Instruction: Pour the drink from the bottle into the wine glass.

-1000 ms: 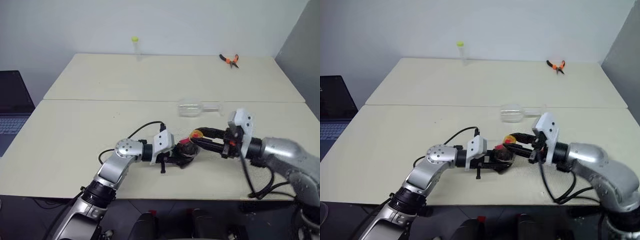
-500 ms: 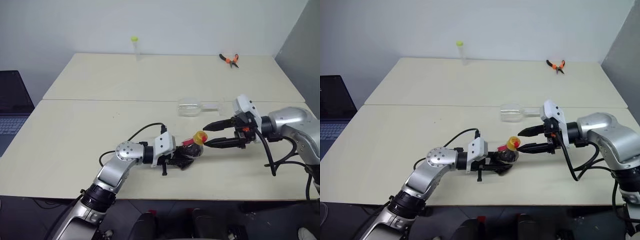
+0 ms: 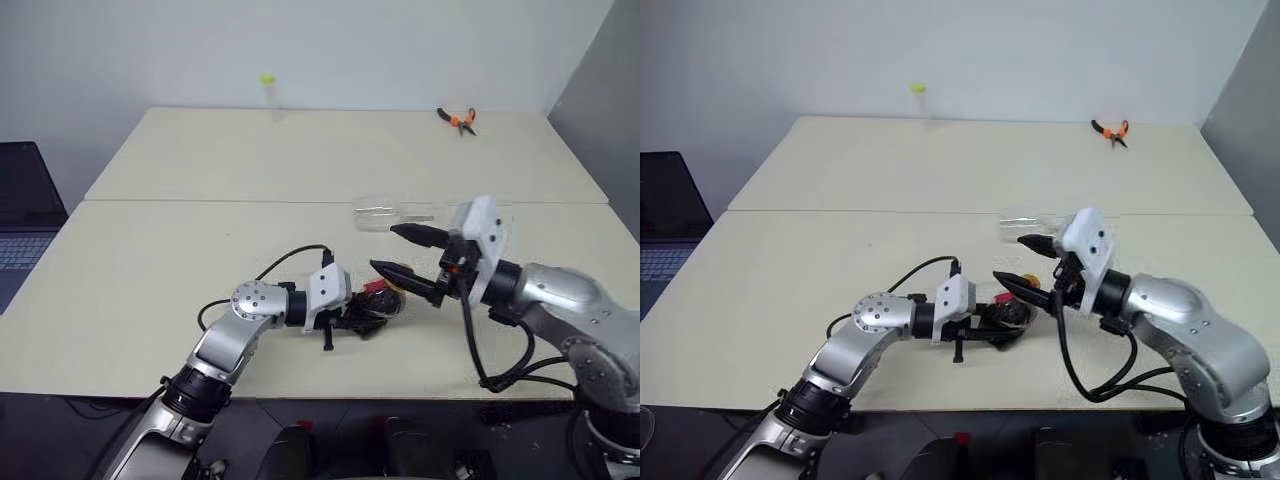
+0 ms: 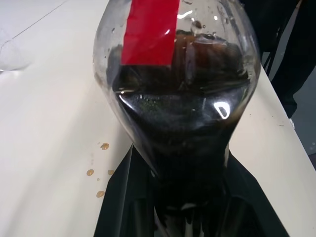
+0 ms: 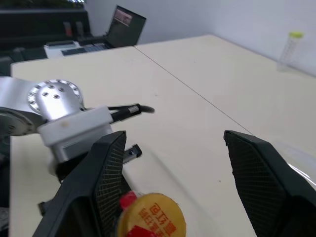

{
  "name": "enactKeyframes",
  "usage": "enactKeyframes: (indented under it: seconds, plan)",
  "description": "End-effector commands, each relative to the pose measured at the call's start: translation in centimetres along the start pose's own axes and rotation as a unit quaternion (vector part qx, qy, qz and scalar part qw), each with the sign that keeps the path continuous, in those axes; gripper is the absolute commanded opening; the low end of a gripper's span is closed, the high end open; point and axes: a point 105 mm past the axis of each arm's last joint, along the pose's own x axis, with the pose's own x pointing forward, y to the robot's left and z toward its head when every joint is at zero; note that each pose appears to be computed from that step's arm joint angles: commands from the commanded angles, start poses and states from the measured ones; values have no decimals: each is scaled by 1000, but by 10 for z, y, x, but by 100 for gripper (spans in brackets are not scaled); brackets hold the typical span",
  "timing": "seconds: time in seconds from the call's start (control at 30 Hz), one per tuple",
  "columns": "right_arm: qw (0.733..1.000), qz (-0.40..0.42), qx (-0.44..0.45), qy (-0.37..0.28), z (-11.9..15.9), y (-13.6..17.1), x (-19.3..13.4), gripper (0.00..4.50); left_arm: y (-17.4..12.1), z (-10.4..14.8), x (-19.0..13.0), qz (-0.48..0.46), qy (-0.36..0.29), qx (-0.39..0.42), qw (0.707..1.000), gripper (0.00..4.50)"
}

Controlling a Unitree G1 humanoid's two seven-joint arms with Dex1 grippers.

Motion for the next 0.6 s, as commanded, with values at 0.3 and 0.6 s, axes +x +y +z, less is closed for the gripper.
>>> enactKeyframes:
  seconds: [0.3,0.6]
  plan:
    - [999,-26,12,13,-9,-10,-28,337,8,3,-3,14,-3,11,1000,84]
    - [991,65,117,-15,5,14,-51,337,18,3,-7,48,-8,13,999,82]
